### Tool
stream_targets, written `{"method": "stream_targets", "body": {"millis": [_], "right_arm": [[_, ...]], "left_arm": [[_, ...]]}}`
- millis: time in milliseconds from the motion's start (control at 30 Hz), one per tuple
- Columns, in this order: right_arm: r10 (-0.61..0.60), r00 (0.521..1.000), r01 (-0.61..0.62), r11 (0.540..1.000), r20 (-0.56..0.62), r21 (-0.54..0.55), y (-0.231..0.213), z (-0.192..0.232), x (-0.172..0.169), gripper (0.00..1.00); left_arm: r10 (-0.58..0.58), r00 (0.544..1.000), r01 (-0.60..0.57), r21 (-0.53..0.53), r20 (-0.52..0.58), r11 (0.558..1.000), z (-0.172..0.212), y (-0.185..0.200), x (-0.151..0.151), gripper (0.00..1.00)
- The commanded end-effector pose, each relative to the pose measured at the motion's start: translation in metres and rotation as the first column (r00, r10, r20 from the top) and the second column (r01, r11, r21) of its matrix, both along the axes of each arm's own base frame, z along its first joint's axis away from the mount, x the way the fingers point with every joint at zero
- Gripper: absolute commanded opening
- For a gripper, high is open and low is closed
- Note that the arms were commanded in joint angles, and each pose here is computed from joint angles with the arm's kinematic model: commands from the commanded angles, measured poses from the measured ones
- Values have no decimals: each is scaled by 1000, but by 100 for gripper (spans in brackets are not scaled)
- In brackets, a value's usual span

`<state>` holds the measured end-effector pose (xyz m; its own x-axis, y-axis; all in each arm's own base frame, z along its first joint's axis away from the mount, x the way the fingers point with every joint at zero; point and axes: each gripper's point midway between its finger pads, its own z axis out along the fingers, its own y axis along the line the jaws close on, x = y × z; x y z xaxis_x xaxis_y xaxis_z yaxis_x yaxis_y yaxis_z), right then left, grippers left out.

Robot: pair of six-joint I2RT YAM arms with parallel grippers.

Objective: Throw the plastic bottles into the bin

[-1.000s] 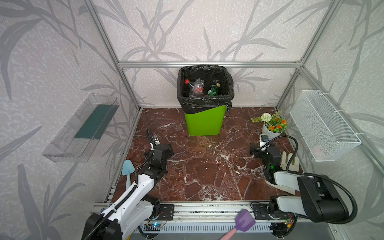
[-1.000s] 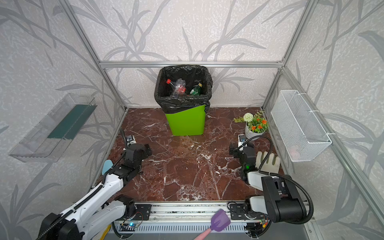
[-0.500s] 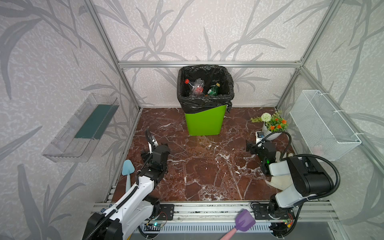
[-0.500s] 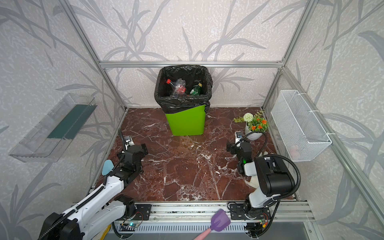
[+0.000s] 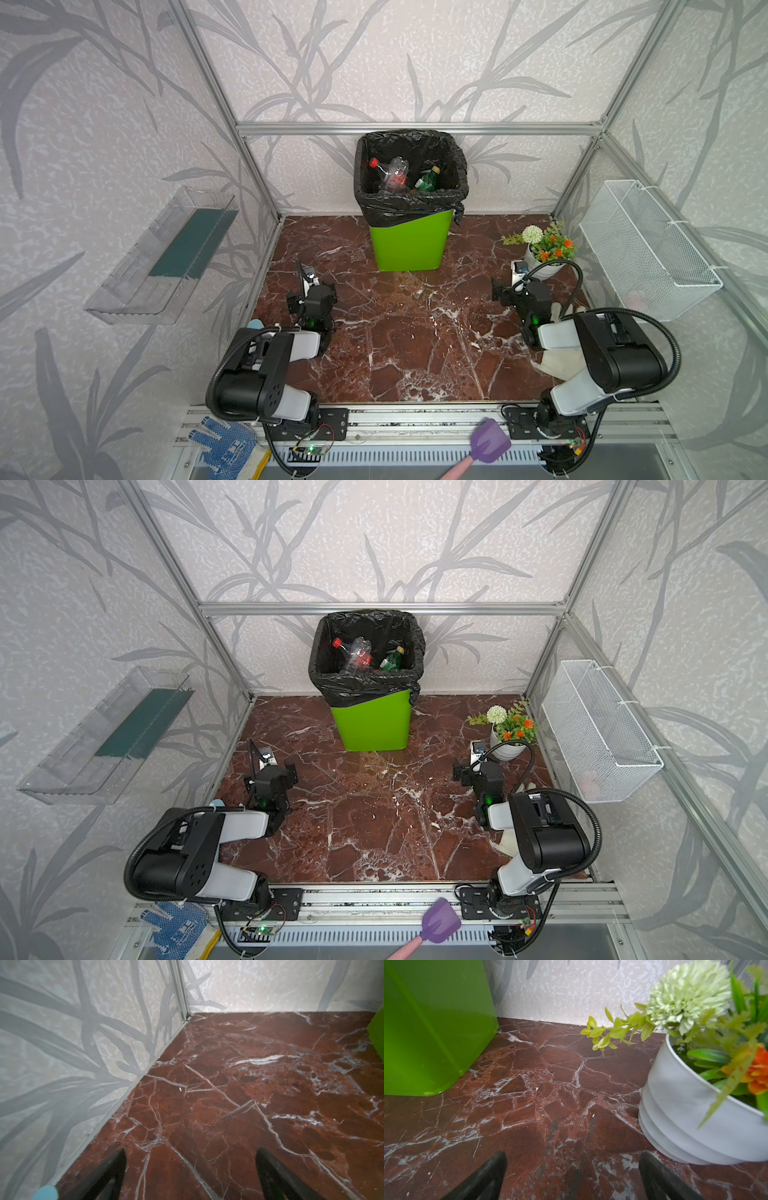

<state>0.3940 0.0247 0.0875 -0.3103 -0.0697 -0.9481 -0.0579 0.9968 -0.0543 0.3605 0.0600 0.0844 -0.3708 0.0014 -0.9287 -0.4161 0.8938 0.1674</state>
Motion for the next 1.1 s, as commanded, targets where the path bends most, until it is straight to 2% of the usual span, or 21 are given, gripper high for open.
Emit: {"method": "stream_targets", "body": {"millis": [0, 100, 200, 300, 400, 1067], "right_arm": [[-10, 1000, 10, 1000, 19, 5, -1, 7, 3, 99], [-10, 1000, 10, 1000, 18, 4, -1, 7, 3, 99], [-10, 1000, 10, 1000, 17, 5, -1, 6, 2, 99], [-11, 1000, 11, 1000, 18, 5, -2, 7, 2, 99], [-11, 1000, 11, 1000, 19, 4, -2, 7, 3, 99], [-11, 1000, 11, 1000, 20, 5, -2, 7, 3, 99]], "left_arm": [[-133, 980, 140, -38, 145, 989, 19, -15, 23, 97], [-48, 997, 52, -78, 54, 996, 13, -3, 23, 99], [-45, 992, 51, -54, 118, 997, 18, -1, 24, 99], [-37, 996, 42, -65, 82, 997, 16, -1, 24, 99], [-39, 993, 45, -50, 114, 998, 18, 0, 25, 99], [-33, 994, 40, -64, 106, 997, 16, 1, 24, 99]]}}
